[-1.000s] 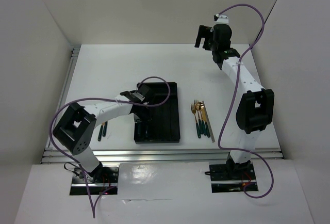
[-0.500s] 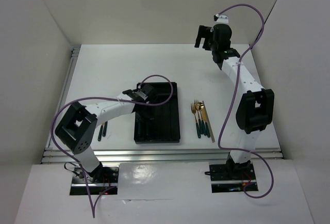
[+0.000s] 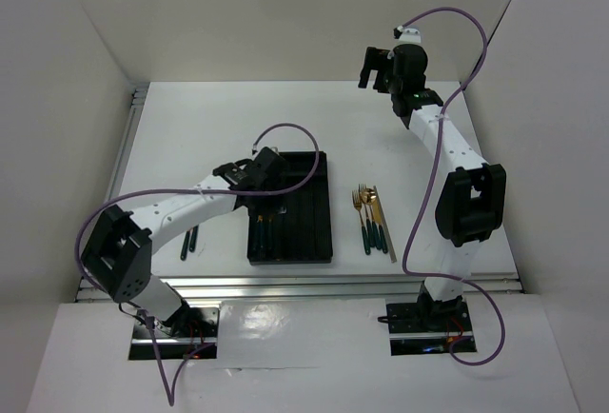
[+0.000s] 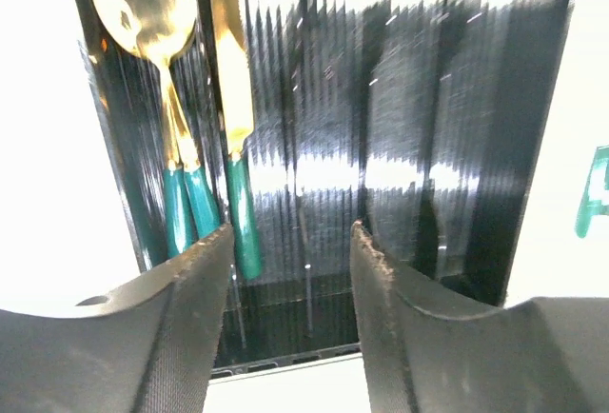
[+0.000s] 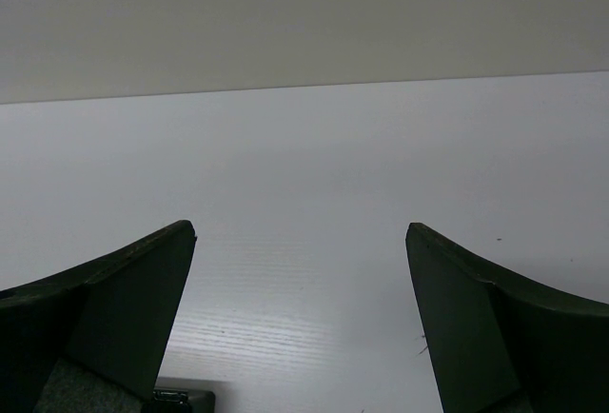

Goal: Sort the eating utensils into containers

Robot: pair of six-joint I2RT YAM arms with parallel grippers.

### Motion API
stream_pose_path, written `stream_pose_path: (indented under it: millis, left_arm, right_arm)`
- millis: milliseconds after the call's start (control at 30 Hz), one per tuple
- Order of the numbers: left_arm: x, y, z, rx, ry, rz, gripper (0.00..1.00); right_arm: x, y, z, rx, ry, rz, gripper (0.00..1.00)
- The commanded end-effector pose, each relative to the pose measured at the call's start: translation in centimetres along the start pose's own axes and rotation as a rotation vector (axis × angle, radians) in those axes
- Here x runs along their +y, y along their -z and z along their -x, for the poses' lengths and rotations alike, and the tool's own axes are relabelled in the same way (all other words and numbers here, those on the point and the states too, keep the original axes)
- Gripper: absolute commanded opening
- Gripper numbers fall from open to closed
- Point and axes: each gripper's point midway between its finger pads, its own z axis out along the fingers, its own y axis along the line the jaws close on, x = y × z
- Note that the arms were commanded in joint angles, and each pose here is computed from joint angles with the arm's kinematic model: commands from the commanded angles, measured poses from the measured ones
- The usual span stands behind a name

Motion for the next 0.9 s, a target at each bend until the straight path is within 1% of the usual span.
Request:
stream_pose_path:
  millis: [0,100,133,200,233,267,300,333,467,533,567,633,700,733,767,800,833,867]
  left_arm:
    - [-1.3,2.5,3.2,-0.130,-0.005,-0.055,0.60]
    - [-0.9,4.0,3.9,-0.171,-0.009,-0.058,0.65]
    - [-0.3,4.5,4.0,-0.182,-0.008,-0.035,0.71]
    - [0.2,6.0,4.5,-0.227,0.001,-0.029,0.77]
    - [1.3,5.8,4.0,-0.228,0.021,0.006,0.80]
    - [2.0,6.0,3.5,-0.224,0.028,0.023,0.87]
    - [3.0,6.6,3.7,-0.234,0.050,0.031,0.89]
    - [4.2,6.3,3.1,-0.226,0.070,0.060,0.89]
    - [7.6,7.2,2.5,-0.245,0.147,0.093,0.97]
    - [9.4,7.2,2.4,-0.255,0.188,0.118,1.00]
    - [9.8,7.5,2.2,-0.257,0.205,0.107,1.00]
    - [11.7,6.8,2.0,-0.240,0.243,0.125,1.00]
    - [12.6,6.3,1.8,-0.215,0.276,0.123,1.00]
    - [14.0,5.7,1.9,-0.208,0.323,0.150,1.00]
    - [14.7,5.3,1.2,-0.181,0.337,0.156,1.00]
    - [15.3,4.7,1.5,-0.180,0.362,0.157,0.98]
    - [16.7,4.1,1.5,-0.164,0.415,0.181,0.98]
    - [17.4,3.4,0.8,-0.141,0.436,0.194,0.98]
  right_arm:
    - [0.6,0.8,2.6,-0.072,0.000,0.029,1.00]
    - [0.7,0.8,2.5,-0.070,0.000,0.038,1.00]
    - [0.7,0.8,2.5,-0.070,0.000,0.038,1.00]
    - [0.7,0.8,2.3,-0.061,0.001,0.036,1.00]
    - [0.9,0.9,2.7,-0.068,0.000,0.047,1.00]
    - [0.9,0.9,2.7,-0.068,0.000,0.047,1.00]
    - [0.9,0.9,2.7,-0.068,0.000,0.047,1.00]
    - [0.9,0.6,2.3,-0.059,0.001,0.045,1.00]
    - [1.3,0.7,2.6,-0.064,0.001,0.066,1.00]
    - [1.3,0.7,2.6,-0.064,0.001,0.066,1.00]
    - [1.3,0.7,2.6,-0.064,0.001,0.066,1.00]
    - [1.3,0.7,2.4,-0.055,0.002,0.064,1.00]
    - [1.4,0.7,2.4,-0.053,0.002,0.073,1.00]
    - [1.3,0.4,1.9,-0.044,0.002,0.072,1.00]
    - [1.3,0.4,1.9,-0.044,0.002,0.072,1.00]
    - [1.4,0.1,1.9,-0.043,0.002,0.071,1.00]
    - [1.4,0.2,2.3,-0.052,0.002,0.073,1.00]
    - [1.4,0.2,2.0,-0.041,0.003,0.071,1.00]
